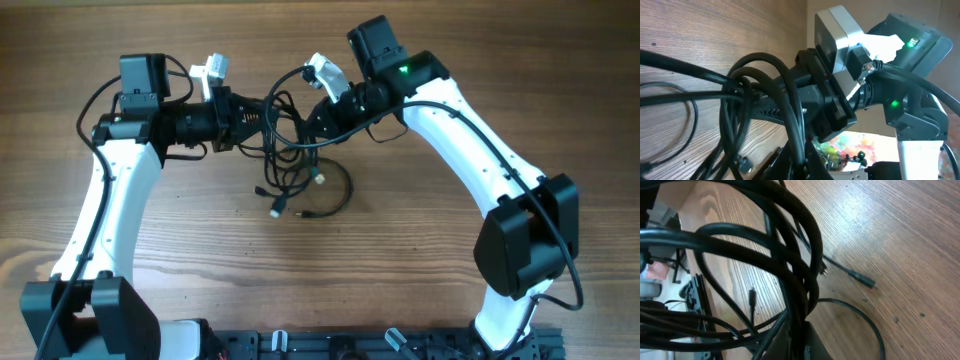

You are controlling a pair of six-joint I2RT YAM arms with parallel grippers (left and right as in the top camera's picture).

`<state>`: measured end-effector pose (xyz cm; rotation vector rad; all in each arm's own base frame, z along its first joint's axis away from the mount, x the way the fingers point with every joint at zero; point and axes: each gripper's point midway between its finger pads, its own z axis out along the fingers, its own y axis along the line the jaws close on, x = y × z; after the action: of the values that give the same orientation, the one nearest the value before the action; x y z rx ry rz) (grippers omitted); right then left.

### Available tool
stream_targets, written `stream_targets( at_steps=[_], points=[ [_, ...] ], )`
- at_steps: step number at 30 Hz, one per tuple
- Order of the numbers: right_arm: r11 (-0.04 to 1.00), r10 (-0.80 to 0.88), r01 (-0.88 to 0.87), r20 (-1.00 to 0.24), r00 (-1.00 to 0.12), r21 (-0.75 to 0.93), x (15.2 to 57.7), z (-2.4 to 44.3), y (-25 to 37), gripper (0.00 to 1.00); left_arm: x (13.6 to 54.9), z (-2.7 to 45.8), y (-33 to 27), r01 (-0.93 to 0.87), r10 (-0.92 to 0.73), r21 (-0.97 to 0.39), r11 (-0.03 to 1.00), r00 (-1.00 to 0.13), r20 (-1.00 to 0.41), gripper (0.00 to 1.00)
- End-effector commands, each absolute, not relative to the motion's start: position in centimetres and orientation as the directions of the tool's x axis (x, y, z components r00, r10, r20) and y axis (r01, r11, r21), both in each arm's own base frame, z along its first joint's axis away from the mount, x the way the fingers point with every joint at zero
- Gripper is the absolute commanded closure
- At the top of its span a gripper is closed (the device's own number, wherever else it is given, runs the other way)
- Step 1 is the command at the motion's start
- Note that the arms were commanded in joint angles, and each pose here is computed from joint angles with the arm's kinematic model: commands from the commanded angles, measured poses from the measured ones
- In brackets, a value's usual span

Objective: Untangle cables

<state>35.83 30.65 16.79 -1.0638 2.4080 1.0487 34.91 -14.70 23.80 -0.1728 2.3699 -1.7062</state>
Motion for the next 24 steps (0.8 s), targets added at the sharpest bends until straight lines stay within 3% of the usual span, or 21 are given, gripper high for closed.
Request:
stream_targets(
  at_steps=[1, 5, 8, 12, 16, 18, 21, 24],
  points=[
    [0.475, -0.494, -0.688, -0.482, -0.724, 0.549, 34.3, 18.0, 30.3, 0.96, 36.2, 22.0, -13.5, -0.005, -0.286, -0.903, 0.429, -0.949, -0.131, 0.96],
    [0.519, -0.450, -0.684, -0.516, -0.729, 0.513, 33.4, 22.1, 29.1, 0.96, 37.4, 18.1, -10.3, -0.162, -0.414, -0.770, 0.618, -0.899, -0.142, 0.96],
    [0.502, -0.383, -0.714, -0.616, -0.689, 0.487, 31.8, 28.0, 28.4, 0.96, 36.9, 15.3, -7.4, -0.326, -0.505, -0.625, 0.709, -0.853, -0.128, 0.96],
    [0.401, -0.261, -0.775, -0.750, -0.608, 0.488, 29.1, 36.0, 28.3, 0.96, 35.7, 14.2, -6.6, -0.384, -0.519, -0.563, 0.732, -0.850, -0.094, 0.95],
    [0.373, -0.100, -0.819, -0.858, -0.504, 0.437, 28.0, 43.1, 27.5, 0.96, 34.7, 13.7, -6.6, -0.412, -0.519, -0.544, 0.731, -0.853, -0.052, 0.96],
    [0.478, -0.014, -0.764, -0.866, -0.500, 0.433, 29.3, 44.4, 26.3, 0.96, 34.3, 13.6, -6.7, -0.420, -0.518, -0.540, 0.729, -0.854, -0.036, 0.96],
    [0.799, 0.226, -0.352, -0.787, -0.574, 0.487, 34.7, 41.7, 20.7, 0.96, 33.9, 13.6, -6.7, -0.424, -0.515, -0.536, 0.730, -0.857, -0.022, 0.96],
    [0.903, 0.298, -0.057, -0.716, -0.631, 0.426, 36.5, 36.6, 17.0, 0.96, 33.9, 13.5, -6.8, -0.425, -0.515, -0.536, 0.729, -0.857, -0.020, 0.96]
  ],
)
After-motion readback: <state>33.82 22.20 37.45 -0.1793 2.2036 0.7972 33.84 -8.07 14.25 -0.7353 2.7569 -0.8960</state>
